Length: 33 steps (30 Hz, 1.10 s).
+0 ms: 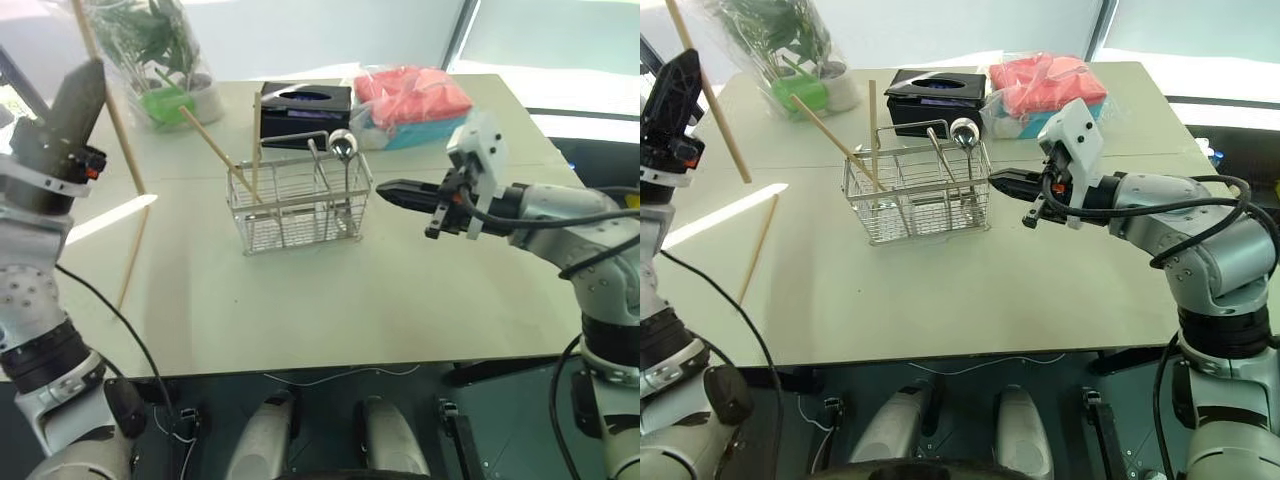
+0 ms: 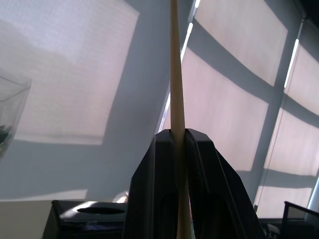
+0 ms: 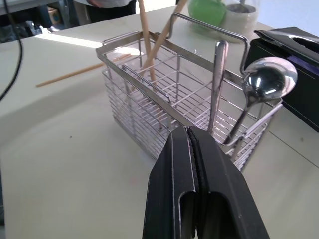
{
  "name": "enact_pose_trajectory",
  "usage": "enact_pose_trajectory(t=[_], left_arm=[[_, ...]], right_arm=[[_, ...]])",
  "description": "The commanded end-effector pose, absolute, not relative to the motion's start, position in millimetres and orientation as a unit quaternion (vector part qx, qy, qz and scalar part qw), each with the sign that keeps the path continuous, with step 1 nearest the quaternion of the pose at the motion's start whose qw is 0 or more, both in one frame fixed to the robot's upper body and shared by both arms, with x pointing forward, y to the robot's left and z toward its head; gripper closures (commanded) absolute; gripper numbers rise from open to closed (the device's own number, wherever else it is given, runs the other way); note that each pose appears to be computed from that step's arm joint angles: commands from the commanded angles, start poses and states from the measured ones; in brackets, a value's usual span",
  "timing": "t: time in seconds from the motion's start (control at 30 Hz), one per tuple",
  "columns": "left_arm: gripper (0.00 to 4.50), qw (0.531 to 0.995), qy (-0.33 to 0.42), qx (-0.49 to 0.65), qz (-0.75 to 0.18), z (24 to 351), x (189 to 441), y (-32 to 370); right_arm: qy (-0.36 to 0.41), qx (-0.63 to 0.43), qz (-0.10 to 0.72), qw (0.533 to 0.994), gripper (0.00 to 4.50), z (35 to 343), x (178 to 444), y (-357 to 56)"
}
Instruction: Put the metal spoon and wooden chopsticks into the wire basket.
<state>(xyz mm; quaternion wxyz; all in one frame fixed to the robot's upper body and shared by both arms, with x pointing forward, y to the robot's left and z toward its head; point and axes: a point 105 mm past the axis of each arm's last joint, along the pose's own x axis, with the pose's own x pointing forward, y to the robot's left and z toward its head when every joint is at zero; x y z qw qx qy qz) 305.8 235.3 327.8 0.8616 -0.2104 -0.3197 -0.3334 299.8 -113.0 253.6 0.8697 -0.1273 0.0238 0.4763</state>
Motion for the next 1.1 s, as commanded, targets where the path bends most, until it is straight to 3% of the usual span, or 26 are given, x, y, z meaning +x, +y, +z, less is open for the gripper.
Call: enact_pose_trajectory(t=[0.03, 0.43, 0.8, 0.93, 1.1], left_arm=[[4.46, 0.842, -0.339, -0.22, -0.359, 334, 315, 217], [4.46, 0.848, -0.335, -0.207, -0.355, 300, 359, 167], [4.46, 0.858, -0.319, -0.176, -0.361, 275, 365, 139], [2.86, 0.86, -0.312, -0.176, -0.363, 271, 364, 138], [0.19, 0.864, -0.319, -0.177, -0.348, 271, 365, 142]], right_arm=[[-0.01, -0.144, 0.48, 0.865, 4.5, 272, 291, -111], [-0.02, -0.138, 0.468, 0.873, 4.5, 272, 289, -107], [-0.027, -0.133, 0.458, 0.878, 4.5, 275, 289, -108], [-0.029, -0.133, 0.456, 0.879, 4.5, 275, 289, -108], [-0.031, -0.134, 0.454, 0.88, 4.5, 276, 291, -110]])
